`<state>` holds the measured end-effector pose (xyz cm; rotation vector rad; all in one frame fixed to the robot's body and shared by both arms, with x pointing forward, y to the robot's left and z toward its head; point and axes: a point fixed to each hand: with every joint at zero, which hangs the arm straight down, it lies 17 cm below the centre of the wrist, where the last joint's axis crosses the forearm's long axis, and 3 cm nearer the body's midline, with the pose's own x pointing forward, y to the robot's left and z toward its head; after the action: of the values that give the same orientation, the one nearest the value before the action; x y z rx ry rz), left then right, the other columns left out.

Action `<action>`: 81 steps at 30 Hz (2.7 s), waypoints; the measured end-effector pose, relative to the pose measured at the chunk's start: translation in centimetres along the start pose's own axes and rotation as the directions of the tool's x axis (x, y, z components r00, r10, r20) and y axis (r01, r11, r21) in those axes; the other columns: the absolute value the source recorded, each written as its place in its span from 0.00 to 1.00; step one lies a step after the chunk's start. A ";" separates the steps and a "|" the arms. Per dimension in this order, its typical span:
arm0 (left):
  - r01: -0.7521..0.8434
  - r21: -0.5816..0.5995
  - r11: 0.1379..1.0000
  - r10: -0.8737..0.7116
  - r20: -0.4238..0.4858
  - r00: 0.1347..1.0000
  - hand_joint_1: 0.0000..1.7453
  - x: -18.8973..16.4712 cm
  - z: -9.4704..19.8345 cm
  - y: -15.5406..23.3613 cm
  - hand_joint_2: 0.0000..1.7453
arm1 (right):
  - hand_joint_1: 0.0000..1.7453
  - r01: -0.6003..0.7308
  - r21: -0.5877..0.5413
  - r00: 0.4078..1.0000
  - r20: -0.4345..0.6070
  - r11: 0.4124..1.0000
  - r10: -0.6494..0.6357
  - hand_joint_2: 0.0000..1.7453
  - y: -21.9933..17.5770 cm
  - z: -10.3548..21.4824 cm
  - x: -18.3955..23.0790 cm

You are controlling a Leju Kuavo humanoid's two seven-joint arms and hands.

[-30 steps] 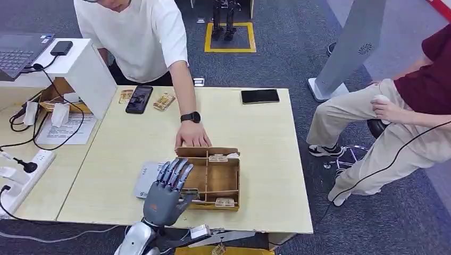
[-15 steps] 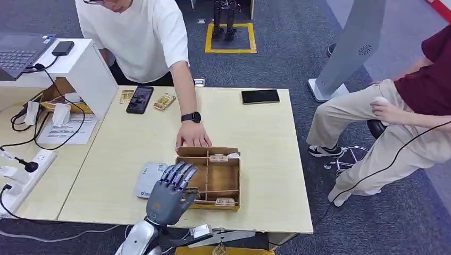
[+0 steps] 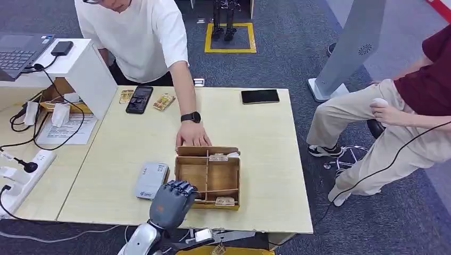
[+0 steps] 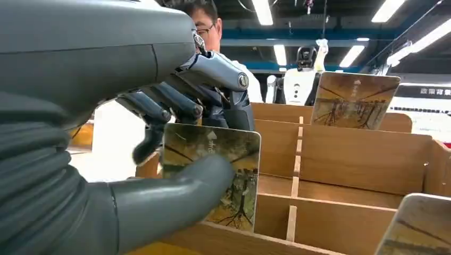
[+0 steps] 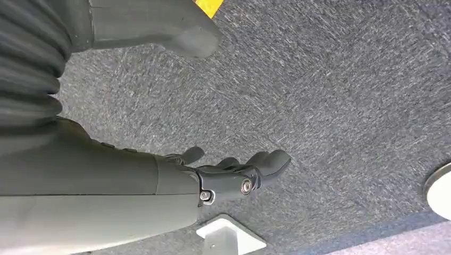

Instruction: Pass the card to the sensor for recognition and then transmit it.

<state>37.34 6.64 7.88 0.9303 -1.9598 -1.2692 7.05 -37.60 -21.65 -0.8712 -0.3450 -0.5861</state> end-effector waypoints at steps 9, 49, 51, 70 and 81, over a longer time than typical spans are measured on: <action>0.002 -0.010 1.000 -0.002 0.002 1.000 0.92 0.0 -0.2 -0.3 1.00 | 0.00 0.000 0.001 1.000 -0.001 1.000 0.000 1.00 0.0 0.0 0.0; -0.561 0.601 0.569 0.717 -0.027 0.697 1.00 -3.5 -5.5 14.9 1.00 | 0.00 0.034 -0.046 0.999 -0.031 0.998 -0.035 1.00 -1.1 -0.2 -0.9; -0.573 0.615 0.541 0.741 -0.027 0.671 1.00 -4.0 -5.9 15.2 1.00 | 0.00 0.024 -0.042 0.999 -0.025 0.999 -0.025 1.00 -1.0 -0.1 -0.7; -0.601 0.648 0.467 0.832 -0.093 0.547 1.00 -8.3 -10.3 15.6 1.00 | 0.00 0.056 -0.044 0.998 -0.017 0.997 -0.057 1.00 -0.2 0.2 0.2; -0.507 0.640 0.578 0.766 -0.211 0.607 1.00 -12.9 -11.2 13.8 1.00 | 0.00 0.058 -0.015 0.998 -0.024 0.998 -0.058 1.00 0.8 0.4 0.2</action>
<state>50.42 15.66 23.09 0.5349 -1.9605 -0.0269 7.66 -36.96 -21.79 -0.8695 -0.3449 -0.6533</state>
